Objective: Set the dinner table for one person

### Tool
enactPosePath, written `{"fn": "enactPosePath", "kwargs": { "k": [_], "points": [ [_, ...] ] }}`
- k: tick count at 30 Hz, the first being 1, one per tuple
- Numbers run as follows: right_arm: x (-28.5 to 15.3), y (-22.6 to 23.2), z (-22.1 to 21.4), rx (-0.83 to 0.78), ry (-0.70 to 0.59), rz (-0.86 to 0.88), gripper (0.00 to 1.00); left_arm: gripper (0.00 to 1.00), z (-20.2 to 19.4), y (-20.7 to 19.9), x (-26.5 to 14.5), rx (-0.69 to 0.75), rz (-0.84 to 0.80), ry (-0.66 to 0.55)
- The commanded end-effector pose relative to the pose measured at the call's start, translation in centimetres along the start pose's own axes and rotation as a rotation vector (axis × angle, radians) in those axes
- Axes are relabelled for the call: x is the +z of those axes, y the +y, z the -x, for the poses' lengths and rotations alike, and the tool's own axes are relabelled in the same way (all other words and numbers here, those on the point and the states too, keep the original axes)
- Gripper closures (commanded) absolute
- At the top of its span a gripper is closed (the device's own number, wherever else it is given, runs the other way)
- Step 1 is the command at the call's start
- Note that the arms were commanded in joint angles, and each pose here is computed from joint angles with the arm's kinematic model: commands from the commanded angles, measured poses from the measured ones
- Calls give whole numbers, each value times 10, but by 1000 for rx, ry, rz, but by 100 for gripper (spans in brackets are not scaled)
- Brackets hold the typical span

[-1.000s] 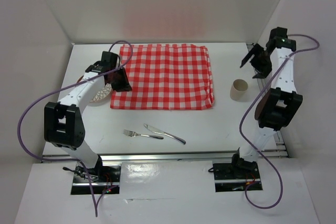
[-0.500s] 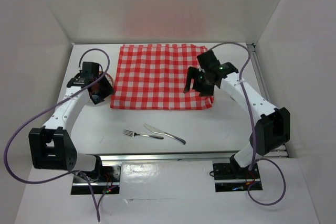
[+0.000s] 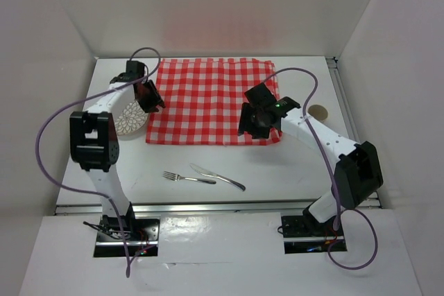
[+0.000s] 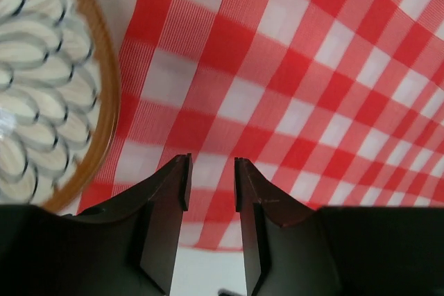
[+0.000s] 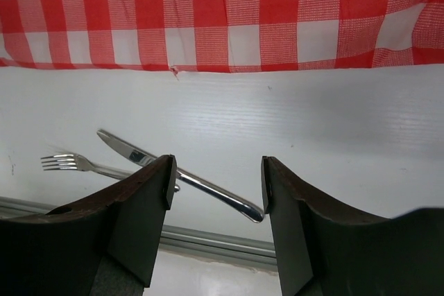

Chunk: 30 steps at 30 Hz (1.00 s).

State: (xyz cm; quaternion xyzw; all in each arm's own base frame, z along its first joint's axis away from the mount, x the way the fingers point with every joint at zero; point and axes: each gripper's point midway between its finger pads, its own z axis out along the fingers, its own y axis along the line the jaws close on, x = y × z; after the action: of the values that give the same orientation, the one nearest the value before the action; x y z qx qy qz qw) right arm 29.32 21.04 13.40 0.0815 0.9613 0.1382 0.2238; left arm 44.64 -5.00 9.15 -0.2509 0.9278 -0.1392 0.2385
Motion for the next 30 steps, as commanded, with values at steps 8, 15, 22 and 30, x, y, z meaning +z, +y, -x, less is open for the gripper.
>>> {"fn": "enactPosePath", "kwargs": {
  "k": [8,15,22,30],
  "points": [
    [-21,1,15,5,-92,2,37,53,25,36,39,4,166,13],
    [-10,-10,1,1,-57,-25,37,52,43,80,22,-73,229,-41],
    [-5,-27,-13,93,-43,-89,31,44,41,54,0,-49,100,-37],
    [-8,-69,-22,394,-176,-74,13,25,-25,33,-46,-80,-68,30]
  ]
}}
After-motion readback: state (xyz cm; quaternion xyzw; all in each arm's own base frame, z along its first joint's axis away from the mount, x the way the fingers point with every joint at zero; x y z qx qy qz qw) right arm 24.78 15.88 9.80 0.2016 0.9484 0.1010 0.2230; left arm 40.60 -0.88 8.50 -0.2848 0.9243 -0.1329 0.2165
